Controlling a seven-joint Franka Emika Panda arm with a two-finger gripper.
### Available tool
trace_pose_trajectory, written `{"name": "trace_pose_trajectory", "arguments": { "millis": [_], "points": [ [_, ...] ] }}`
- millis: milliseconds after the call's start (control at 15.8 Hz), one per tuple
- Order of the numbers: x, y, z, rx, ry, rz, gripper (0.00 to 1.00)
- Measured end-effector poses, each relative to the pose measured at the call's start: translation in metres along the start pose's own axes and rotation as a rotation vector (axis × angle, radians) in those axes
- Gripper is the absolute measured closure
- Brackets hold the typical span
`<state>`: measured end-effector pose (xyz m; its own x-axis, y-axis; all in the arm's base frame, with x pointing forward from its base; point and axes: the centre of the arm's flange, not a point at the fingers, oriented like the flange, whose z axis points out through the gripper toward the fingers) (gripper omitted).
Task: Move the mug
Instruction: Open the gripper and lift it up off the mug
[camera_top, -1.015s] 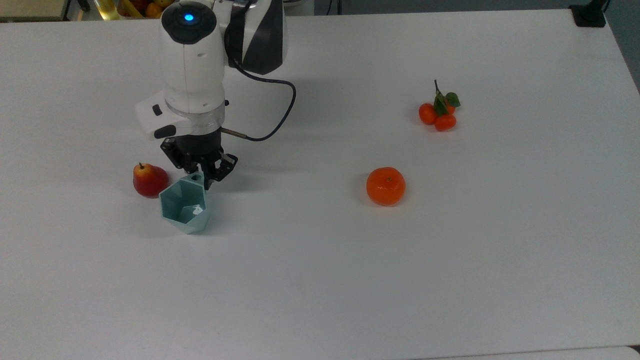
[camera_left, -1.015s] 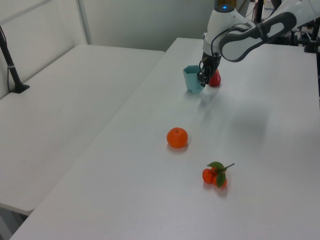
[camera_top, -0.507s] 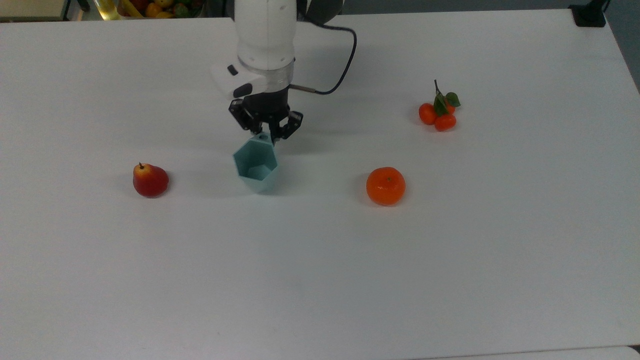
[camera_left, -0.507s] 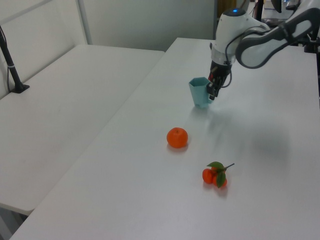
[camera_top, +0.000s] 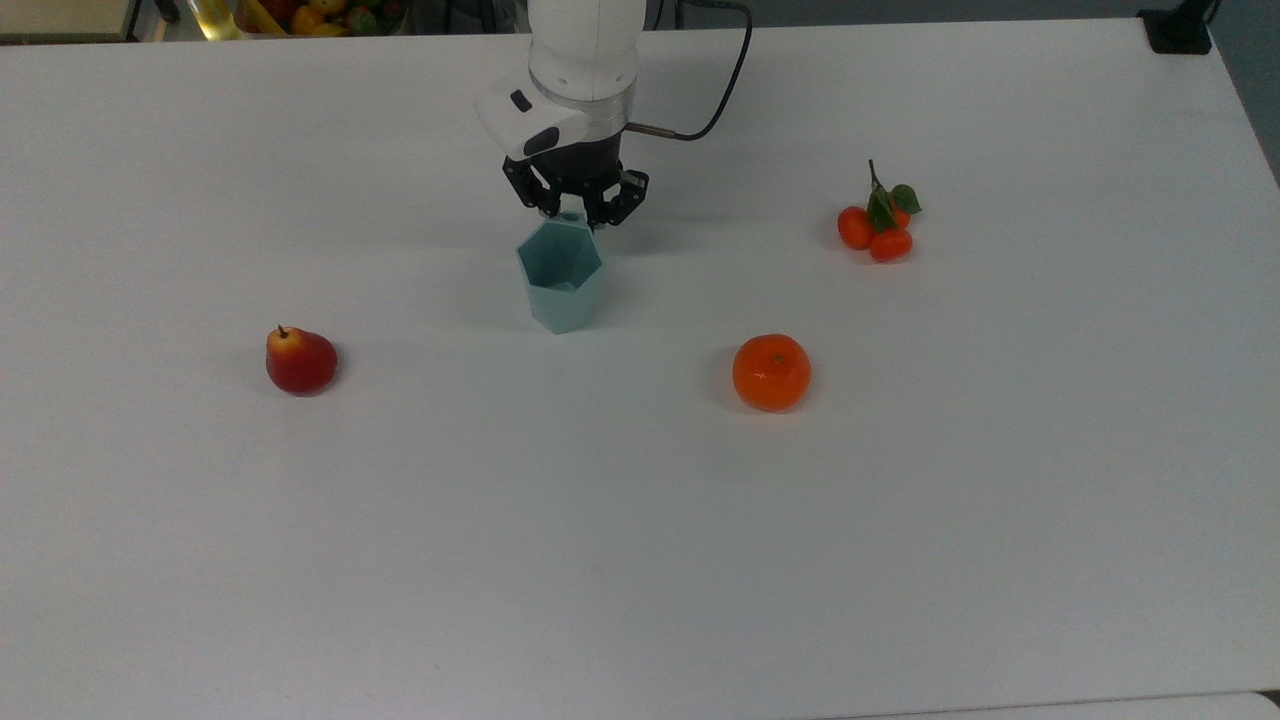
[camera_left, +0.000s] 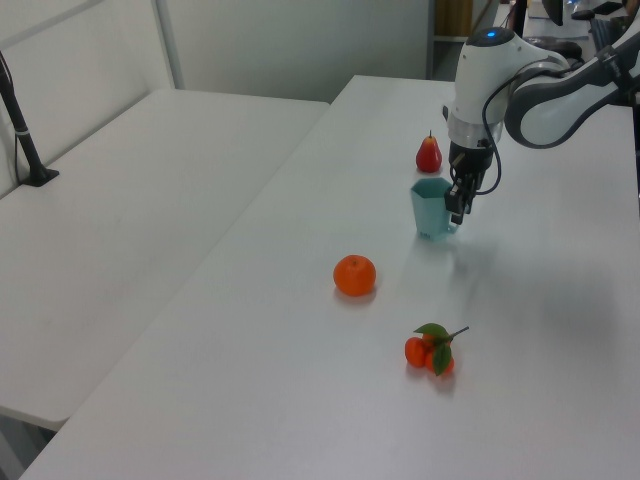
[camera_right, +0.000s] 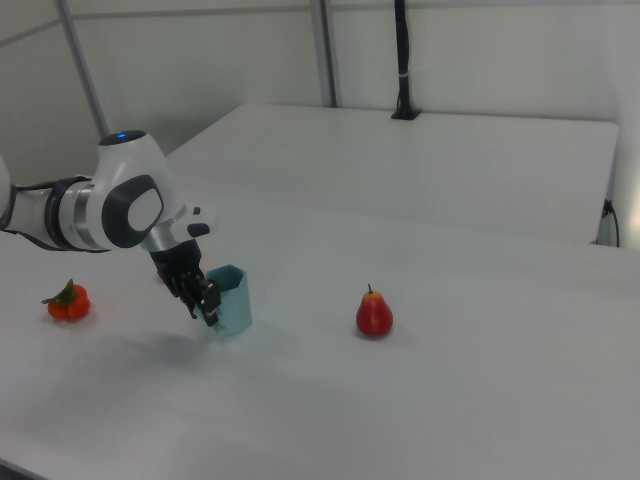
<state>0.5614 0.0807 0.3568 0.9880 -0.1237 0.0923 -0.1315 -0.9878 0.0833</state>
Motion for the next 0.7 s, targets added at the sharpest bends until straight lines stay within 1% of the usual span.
{"name": "trace_pose_trajectory", "arguments": {
  "millis": [190, 317, 381, 444, 571, 698],
  "points": [
    [-0.004, 0.002, -0.002, -0.021, -0.044, -0.001, 0.30],
    [-0.003, 0.003, -0.016, -0.042, -0.074, -0.003, 0.10],
    [-0.001, 0.004, -0.028, -0.055, -0.087, -0.007, 0.02],
    [0.004, 0.004, -0.044, -0.065, -0.098, -0.018, 0.00],
    [0.016, 0.006, -0.087, -0.075, -0.106, -0.037, 0.00],
    [0.026, 0.011, -0.132, -0.077, -0.094, -0.036, 0.00]
  ]
}}
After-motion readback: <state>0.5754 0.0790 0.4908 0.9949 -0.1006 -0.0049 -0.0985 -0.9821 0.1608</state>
